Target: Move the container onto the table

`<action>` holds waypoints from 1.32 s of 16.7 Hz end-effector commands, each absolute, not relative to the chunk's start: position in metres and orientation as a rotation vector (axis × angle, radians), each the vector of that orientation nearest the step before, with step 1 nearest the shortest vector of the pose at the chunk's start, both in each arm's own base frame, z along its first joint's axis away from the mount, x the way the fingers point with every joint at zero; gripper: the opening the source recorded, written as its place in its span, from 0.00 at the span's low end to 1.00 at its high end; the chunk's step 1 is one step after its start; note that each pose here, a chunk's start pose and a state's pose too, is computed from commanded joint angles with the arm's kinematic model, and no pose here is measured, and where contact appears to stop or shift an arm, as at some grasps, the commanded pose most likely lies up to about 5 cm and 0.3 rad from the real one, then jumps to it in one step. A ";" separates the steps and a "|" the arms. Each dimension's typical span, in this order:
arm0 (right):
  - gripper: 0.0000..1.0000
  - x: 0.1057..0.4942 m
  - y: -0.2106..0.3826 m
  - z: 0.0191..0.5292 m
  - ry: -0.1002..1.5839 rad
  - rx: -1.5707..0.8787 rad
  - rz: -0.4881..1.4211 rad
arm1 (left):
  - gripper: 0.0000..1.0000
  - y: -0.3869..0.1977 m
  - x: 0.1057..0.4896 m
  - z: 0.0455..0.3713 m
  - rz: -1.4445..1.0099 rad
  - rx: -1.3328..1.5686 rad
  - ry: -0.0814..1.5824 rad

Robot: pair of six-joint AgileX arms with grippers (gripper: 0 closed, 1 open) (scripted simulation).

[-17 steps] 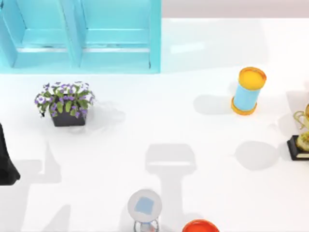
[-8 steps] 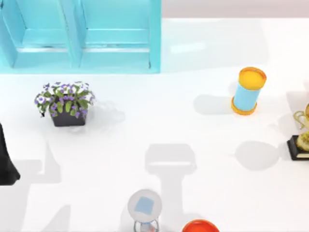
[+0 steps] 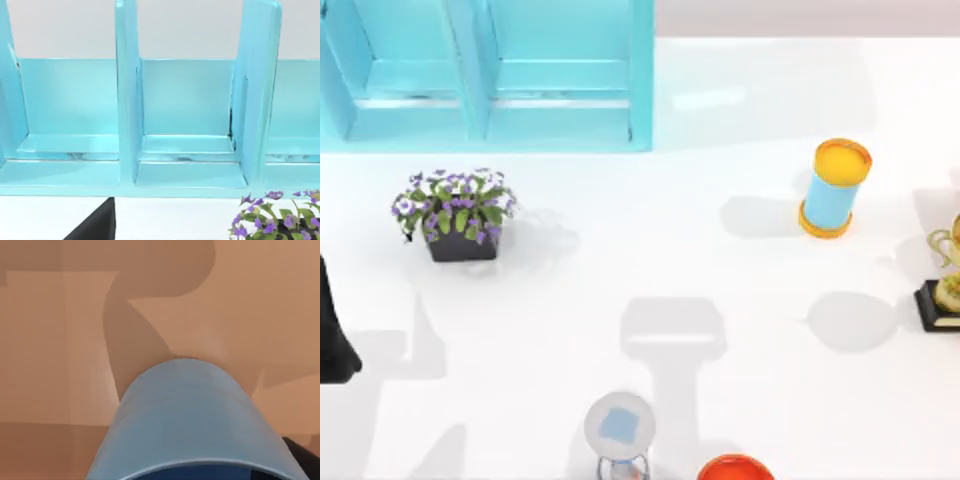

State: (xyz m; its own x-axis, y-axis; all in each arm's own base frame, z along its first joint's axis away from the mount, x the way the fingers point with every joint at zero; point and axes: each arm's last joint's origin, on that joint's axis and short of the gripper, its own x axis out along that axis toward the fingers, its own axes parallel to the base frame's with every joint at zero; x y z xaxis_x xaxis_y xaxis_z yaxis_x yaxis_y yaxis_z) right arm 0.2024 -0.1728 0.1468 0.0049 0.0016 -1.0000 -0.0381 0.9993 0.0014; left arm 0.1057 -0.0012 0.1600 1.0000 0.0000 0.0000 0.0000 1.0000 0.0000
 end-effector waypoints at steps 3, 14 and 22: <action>0.00 0.207 -0.166 0.160 1.548 -0.032 0.012 | 1.00 -0.001 0.106 0.160 0.000 0.000 0.000; 0.00 0.203 -0.073 0.247 1.566 -0.029 0.031 | 1.00 -0.001 0.106 0.160 0.000 0.000 0.000; 0.00 0.224 -0.054 0.265 1.504 0.009 0.053 | 1.00 -0.001 0.106 0.160 0.000 0.000 0.000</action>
State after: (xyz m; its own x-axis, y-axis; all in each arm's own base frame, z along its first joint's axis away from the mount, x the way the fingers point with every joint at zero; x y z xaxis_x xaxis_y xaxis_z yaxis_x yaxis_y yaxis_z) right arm 0.2240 -0.0544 0.2648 0.0653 0.0409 -0.9970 -0.0298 0.9988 0.0390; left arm 0.1057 -0.0012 0.1600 1.0000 0.0000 0.0000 0.0000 1.0000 0.0000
